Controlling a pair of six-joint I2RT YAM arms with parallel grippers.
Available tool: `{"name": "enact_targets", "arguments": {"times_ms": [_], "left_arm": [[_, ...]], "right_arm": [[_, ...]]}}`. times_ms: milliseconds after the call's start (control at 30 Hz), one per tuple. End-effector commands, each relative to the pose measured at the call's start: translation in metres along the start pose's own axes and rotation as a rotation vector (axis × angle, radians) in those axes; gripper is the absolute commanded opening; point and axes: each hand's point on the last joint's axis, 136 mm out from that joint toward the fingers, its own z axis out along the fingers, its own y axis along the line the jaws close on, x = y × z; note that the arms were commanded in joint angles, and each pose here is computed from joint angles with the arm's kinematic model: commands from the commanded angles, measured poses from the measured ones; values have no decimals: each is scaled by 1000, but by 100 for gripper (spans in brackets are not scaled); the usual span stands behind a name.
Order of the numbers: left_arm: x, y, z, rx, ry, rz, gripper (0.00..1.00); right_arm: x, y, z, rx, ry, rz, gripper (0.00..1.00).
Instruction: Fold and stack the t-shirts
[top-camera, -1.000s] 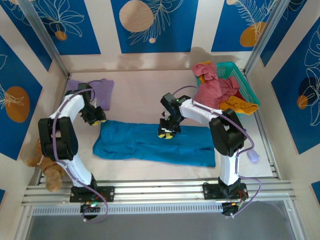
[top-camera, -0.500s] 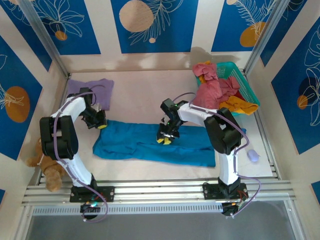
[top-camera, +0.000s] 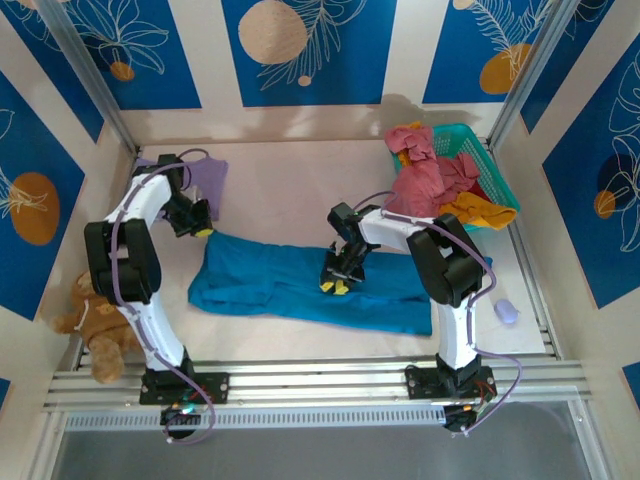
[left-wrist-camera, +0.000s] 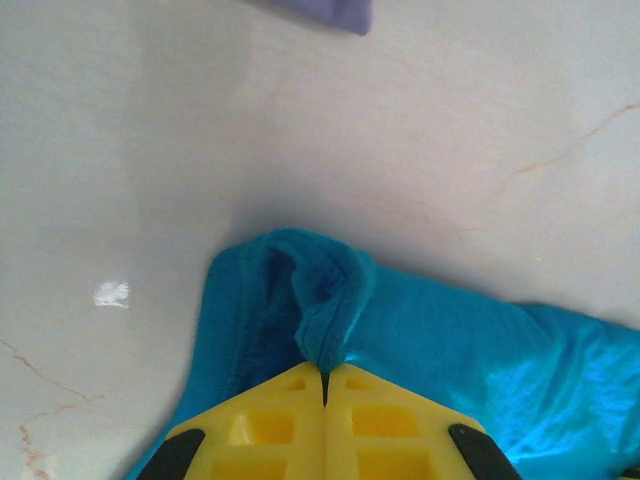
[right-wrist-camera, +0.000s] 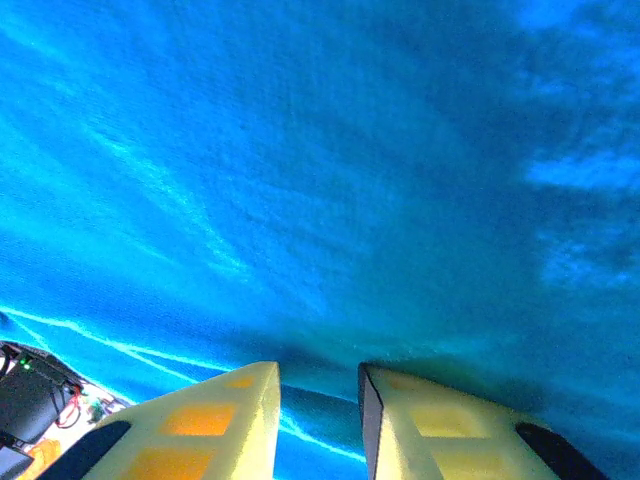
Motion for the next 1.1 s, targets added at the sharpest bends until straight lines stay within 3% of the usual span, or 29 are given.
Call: {"name": "enact_targets", "arguments": {"times_ms": [0, 233, 367, 533, 700, 867, 1067], "left_arm": [[7, 16, 4, -60, 44, -22, 0], [-21, 9, 11, -18, 7, 8, 0], [-18, 11, 11, -30, 39, 4, 19], [-13, 1, -21, -1, -37, 9, 42], [16, -19, -48, 84, -110, -30, 44], [53, -36, -21, 177, -99, -104, 46], [80, -52, 22, 226, -78, -168, 50]], "right_arm": [[4, -11, -4, 52, -11, 9, 31], [4, 3, -22, 37, -49, -38, 32], [3, 18, -46, -11, -99, -74, 33], [-7, 42, -68, -62, -130, -139, 33], [-29, 60, -66, -76, -129, -185, 34], [-54, 63, -56, -90, -127, -166, 33], [-66, 39, -43, -106, -103, -92, 33]]}}
